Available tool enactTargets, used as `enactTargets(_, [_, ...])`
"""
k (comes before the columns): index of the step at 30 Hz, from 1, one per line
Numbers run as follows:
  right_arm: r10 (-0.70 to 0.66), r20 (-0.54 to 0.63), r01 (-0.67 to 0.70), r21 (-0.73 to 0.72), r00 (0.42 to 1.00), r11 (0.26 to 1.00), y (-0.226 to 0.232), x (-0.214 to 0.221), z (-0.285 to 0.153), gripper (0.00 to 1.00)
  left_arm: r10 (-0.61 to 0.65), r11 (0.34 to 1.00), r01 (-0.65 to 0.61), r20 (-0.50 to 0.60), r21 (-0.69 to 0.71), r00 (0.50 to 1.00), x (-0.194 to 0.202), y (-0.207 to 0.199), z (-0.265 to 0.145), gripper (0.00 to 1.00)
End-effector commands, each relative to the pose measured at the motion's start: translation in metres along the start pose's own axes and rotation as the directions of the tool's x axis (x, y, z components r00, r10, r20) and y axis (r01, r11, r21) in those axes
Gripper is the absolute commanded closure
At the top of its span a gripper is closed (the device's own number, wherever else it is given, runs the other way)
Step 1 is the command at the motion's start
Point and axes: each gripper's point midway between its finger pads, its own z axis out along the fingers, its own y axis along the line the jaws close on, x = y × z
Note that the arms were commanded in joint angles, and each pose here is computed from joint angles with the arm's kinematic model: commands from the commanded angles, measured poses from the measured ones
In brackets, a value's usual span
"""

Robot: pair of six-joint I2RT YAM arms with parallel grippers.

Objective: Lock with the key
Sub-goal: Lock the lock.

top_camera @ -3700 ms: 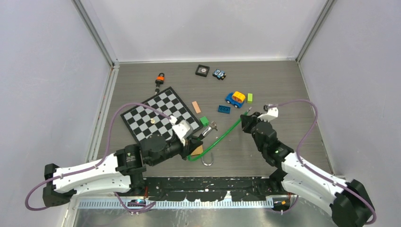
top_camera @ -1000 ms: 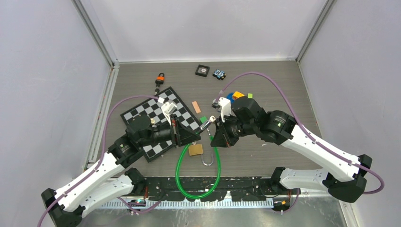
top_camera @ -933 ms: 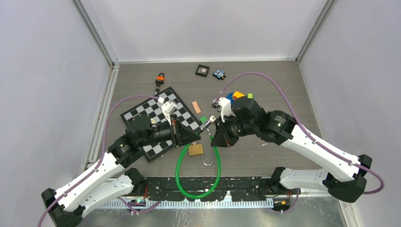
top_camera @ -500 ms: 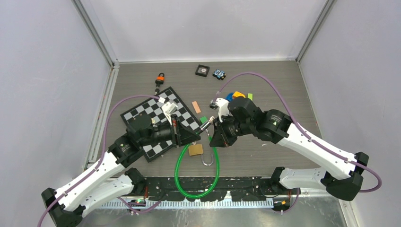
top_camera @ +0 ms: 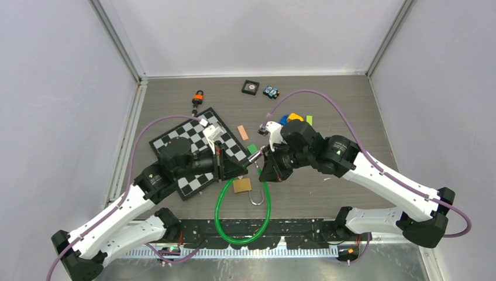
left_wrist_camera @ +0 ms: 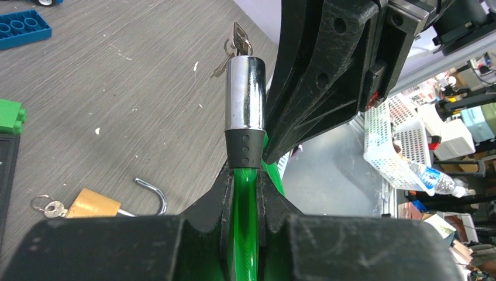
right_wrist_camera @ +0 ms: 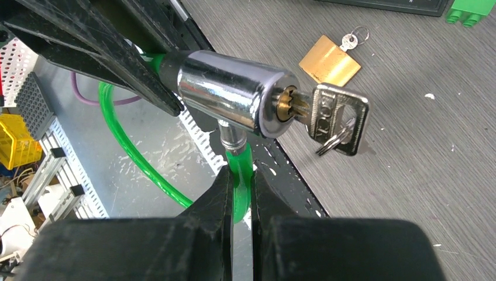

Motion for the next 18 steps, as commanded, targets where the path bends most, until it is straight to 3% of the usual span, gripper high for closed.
enactTargets(1, [-0.013,0.092,0.02,-0.082,0.996,0.996,0.023,-0.023,-0.008,0.99,0.101,0.995,-0.101,-0.016,0.02,0.995,-0.012,-0.01,-0.004,1.0])
enactTargets(18, [-0.027,0.159,0.024,0.02,0.987,0.999,0.007,-0.035,-0.015,0.99,0.14,0.989,-0.146,-0.132,-0.037,0.981,0.015,0.013,-0.007,1.0])
